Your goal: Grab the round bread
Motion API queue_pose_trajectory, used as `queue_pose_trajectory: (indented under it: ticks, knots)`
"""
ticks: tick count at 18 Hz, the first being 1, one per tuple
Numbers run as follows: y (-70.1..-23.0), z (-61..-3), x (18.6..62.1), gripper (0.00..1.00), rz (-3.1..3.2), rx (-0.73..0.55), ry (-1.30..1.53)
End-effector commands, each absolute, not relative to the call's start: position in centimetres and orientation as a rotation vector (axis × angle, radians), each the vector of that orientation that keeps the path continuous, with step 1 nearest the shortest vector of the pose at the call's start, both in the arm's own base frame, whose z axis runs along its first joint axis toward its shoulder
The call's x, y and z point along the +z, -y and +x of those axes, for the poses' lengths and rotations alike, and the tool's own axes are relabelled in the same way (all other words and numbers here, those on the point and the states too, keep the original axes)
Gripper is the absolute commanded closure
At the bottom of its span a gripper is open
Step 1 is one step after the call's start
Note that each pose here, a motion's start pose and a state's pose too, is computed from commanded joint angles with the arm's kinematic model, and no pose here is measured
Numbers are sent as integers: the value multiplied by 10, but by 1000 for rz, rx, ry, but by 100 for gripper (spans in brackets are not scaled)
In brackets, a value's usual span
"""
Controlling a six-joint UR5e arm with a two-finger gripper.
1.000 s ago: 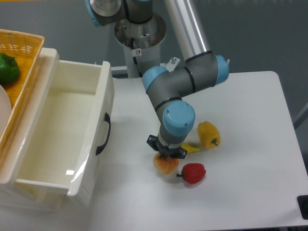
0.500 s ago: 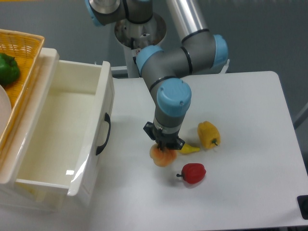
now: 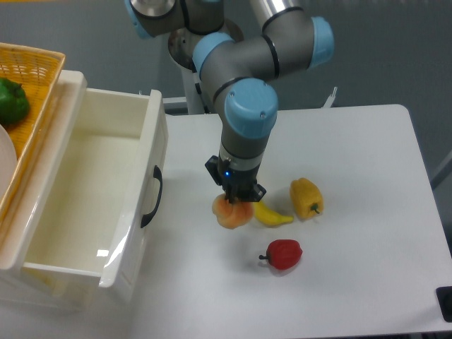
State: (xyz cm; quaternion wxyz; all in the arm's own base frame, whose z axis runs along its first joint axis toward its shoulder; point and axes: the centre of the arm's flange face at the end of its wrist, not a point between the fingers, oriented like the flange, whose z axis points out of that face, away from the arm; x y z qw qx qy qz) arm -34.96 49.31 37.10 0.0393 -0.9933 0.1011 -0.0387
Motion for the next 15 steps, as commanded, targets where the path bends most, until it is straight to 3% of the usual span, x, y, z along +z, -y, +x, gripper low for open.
queue_pose_trajectory:
  ticks: [15]
  knots:
    - [-486, -353, 374, 97, -3049, -129, -343]
